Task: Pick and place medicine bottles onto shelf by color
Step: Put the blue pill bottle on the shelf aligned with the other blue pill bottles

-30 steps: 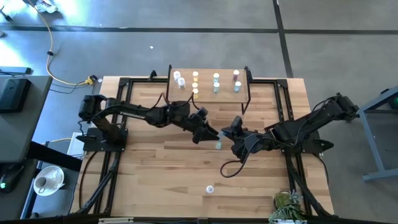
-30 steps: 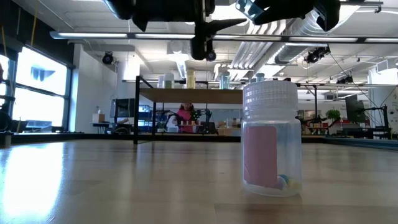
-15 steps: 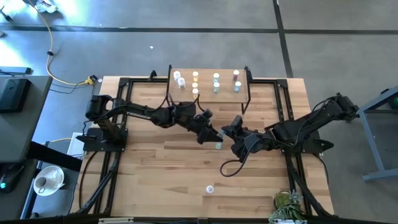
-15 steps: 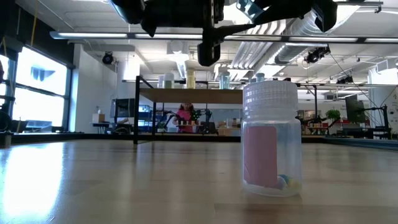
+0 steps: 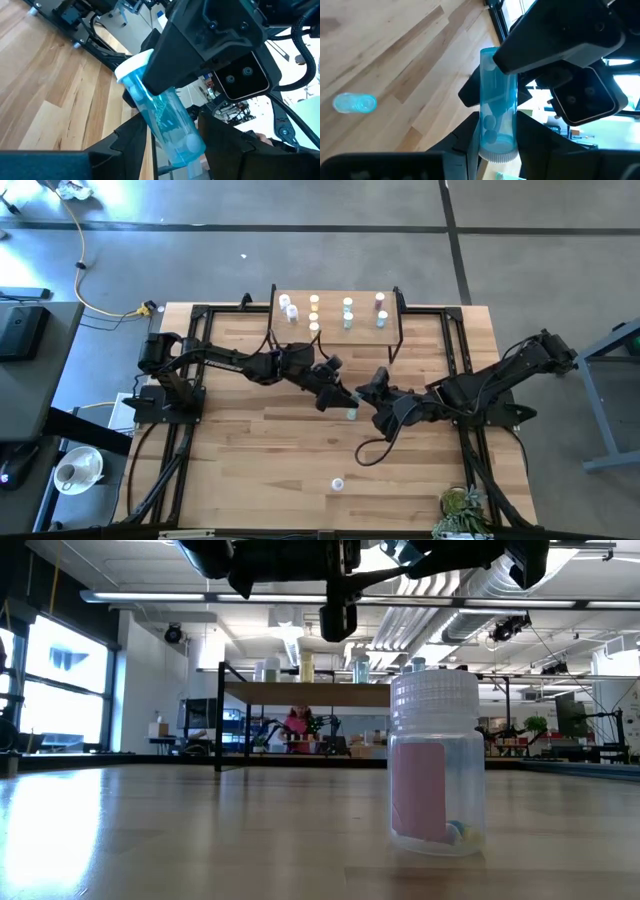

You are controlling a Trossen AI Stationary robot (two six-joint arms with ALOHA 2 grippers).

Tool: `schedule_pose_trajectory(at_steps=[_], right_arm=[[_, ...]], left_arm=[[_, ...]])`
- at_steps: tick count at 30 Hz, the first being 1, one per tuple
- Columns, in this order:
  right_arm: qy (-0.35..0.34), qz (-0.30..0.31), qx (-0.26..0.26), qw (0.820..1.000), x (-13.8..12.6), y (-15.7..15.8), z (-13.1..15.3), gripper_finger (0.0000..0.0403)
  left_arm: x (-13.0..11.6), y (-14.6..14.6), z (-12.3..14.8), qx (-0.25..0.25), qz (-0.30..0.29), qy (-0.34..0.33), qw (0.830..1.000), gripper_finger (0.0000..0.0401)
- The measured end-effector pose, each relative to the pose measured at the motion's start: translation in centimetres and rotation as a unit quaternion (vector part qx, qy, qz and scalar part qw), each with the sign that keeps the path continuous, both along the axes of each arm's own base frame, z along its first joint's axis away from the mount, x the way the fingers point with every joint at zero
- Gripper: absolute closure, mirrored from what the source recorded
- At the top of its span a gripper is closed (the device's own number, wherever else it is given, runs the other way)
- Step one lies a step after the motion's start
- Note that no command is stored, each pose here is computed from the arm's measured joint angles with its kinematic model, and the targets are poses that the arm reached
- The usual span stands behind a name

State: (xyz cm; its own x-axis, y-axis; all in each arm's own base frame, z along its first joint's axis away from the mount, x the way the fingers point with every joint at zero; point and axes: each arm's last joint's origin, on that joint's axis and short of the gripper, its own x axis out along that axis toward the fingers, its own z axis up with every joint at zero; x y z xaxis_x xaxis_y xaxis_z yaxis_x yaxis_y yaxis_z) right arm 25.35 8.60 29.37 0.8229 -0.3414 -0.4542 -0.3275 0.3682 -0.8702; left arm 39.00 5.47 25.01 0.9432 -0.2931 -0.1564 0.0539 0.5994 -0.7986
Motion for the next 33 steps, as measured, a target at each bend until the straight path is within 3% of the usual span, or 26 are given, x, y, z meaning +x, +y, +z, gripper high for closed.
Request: schedule_pose_trajectory(at_steps=[16,28,33], right_arm=[[-0.002,-0.009,0.009,1.000,-0.06,-0.03,-0.04,0.0304],[-0.005,-0.006,0.009,1.000,-0.02,0.00,0.02,0.0303],[-0.016,-0.012,0.028,0.999,0.03,0.03,0.12,0.0281]], left_arm=[[-0.03,0.01,-0.12,-0.001,0.001,0.004,1.000,0.0282],[-0.03,-0.01,-0.10,-0.009,0.002,0.005,1.000,0.0285],[-0.01,0.01,-0.03,-0.008,0.005,0.002,1.000,0.0286]])
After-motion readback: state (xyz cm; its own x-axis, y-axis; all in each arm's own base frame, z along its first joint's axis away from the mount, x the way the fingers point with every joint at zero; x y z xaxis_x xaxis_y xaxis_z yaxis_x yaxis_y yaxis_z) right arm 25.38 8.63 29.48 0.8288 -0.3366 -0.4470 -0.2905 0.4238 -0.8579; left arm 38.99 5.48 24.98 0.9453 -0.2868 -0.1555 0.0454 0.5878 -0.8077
